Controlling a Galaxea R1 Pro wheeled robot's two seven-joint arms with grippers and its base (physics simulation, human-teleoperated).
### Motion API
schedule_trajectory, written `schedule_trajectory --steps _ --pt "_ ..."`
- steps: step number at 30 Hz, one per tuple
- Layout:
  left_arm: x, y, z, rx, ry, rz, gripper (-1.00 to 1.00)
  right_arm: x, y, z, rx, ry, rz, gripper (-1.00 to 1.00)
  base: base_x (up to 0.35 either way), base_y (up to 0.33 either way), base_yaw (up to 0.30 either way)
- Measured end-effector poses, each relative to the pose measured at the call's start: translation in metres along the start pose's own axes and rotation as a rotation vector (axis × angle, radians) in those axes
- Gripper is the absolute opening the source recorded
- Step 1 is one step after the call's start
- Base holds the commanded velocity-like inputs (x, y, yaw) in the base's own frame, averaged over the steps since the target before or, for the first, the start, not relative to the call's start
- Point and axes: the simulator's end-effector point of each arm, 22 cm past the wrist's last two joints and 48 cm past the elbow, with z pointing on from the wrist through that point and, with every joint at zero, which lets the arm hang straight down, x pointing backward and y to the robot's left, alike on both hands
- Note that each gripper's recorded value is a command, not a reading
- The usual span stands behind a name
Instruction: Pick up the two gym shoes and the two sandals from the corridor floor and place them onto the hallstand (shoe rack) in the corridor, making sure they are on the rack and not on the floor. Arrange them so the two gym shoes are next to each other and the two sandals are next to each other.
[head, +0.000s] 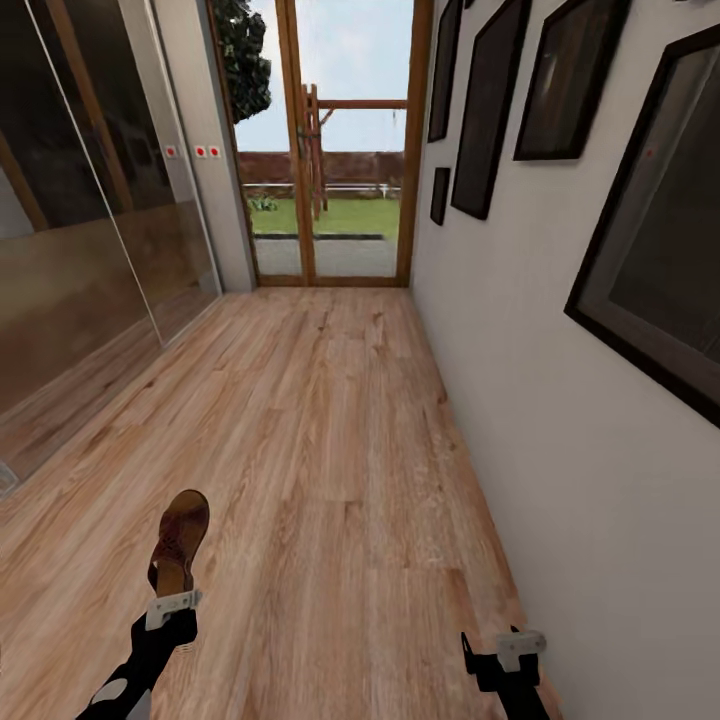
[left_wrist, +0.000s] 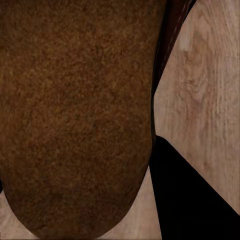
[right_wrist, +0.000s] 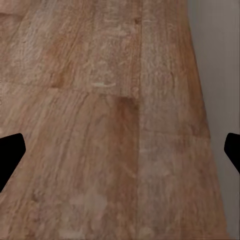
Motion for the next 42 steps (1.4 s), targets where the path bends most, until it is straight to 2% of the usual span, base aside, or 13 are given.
schedule_trajectory --steps 42 --pt "0.010 0.004 -0.004 -0.008 0.017 -0.004 -1.00 0.000 -0.003 0.000 0.004 0.000 -0.001 1.00 0.339 0.000 0.274"
